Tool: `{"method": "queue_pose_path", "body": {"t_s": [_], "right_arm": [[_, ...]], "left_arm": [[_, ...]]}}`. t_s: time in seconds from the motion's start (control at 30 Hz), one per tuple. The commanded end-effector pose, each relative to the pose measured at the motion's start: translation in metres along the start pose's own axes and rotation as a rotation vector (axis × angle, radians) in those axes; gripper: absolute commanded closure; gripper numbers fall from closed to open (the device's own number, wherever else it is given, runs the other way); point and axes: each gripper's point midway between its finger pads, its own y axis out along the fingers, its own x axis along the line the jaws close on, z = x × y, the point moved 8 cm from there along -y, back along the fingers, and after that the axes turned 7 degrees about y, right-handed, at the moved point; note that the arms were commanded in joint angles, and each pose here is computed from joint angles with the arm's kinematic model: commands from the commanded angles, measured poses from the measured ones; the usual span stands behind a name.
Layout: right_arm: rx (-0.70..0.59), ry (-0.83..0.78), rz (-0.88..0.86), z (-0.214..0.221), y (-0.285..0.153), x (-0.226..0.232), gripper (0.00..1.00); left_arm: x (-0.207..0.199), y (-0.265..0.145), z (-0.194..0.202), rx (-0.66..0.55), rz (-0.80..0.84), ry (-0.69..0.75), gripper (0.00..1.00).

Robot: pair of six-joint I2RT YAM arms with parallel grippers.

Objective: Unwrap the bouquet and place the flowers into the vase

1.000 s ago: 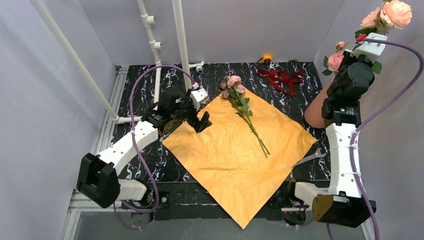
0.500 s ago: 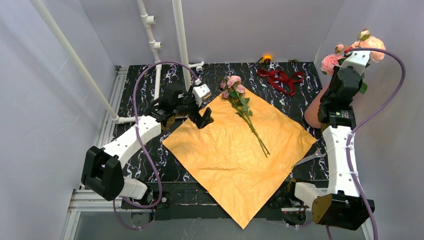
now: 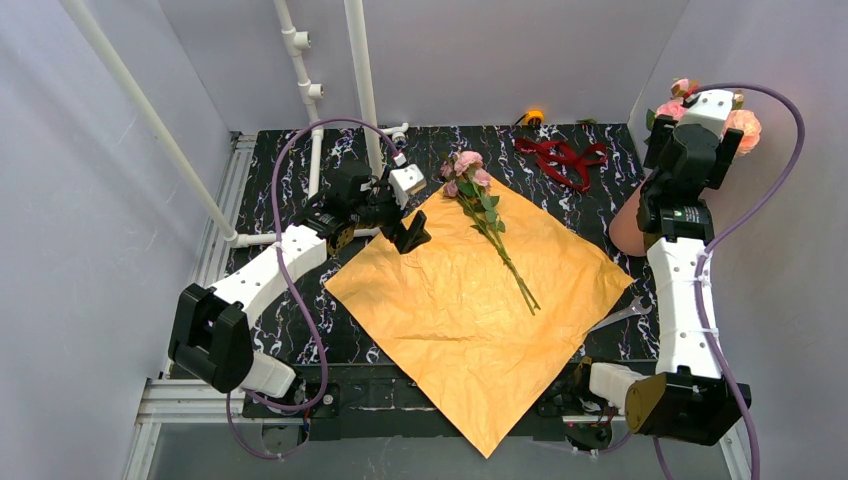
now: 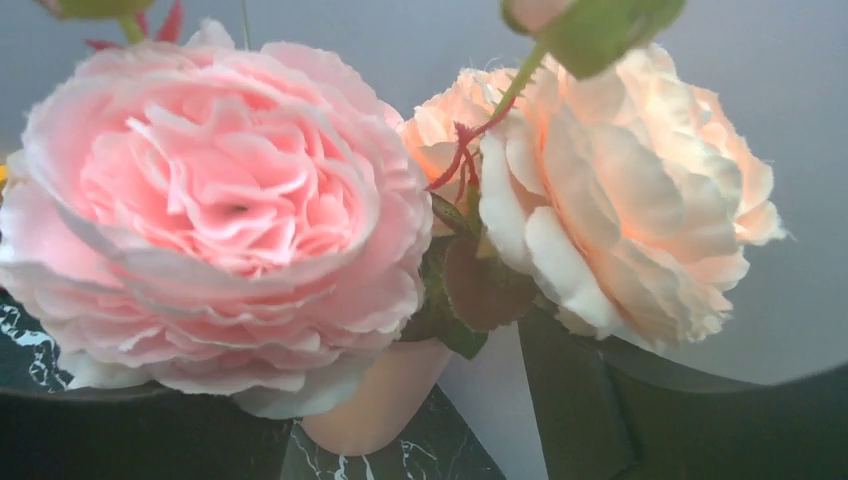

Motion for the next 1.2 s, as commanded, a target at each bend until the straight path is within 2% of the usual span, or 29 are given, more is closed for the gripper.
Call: {"method": "queue_pose_path", "body": {"t_s": [0.0,0.37,0.53,0.67,0.8,0.9,1.03,1.17], "right_arm": [[-0.039,0.03,-0.053,-0.021,-0.016,-0.006,0.17],[0.062,-0.068,-0.249,-0.006,-0.052,-0.009,0.02],[0.13,-0.137,-0.402,0.004,-0.071,-0.006,0.02],[0.205,-0.251,-0.689,0.017,-0.095,0.004,0.02],[0.351,-0.338,-0.88,0.042,-0.104,0.013,0.02],[0.485,-0.354,-1.014,0.053,-0.105,0.025,0.08],[0.56,-0.428,-1.098,0.059,-0.106,0.055,0.13],[0.527,-0.525,-1.138,0.065,-0.115,0.102,0.14]], "left_arm": [[0.003,-0.007,-0.015,-0.035,0.001,0.015,0.02],[0.001,-0.005,-0.016,-0.036,0.028,0.016,0.02],[0.002,-0.005,-0.016,-0.034,0.036,0.018,0.02],[0.001,-0.004,-0.015,-0.031,0.044,0.012,0.02],[-0.001,-0.004,-0.014,-0.028,0.054,-0.006,0.02],[-0.002,-0.003,-0.011,-0.015,0.049,-0.034,0.02],[-0.004,-0.005,-0.006,-0.004,0.034,-0.059,0.02],[-0.006,-0.008,0.0,0.006,0.014,-0.072,0.02]]}}
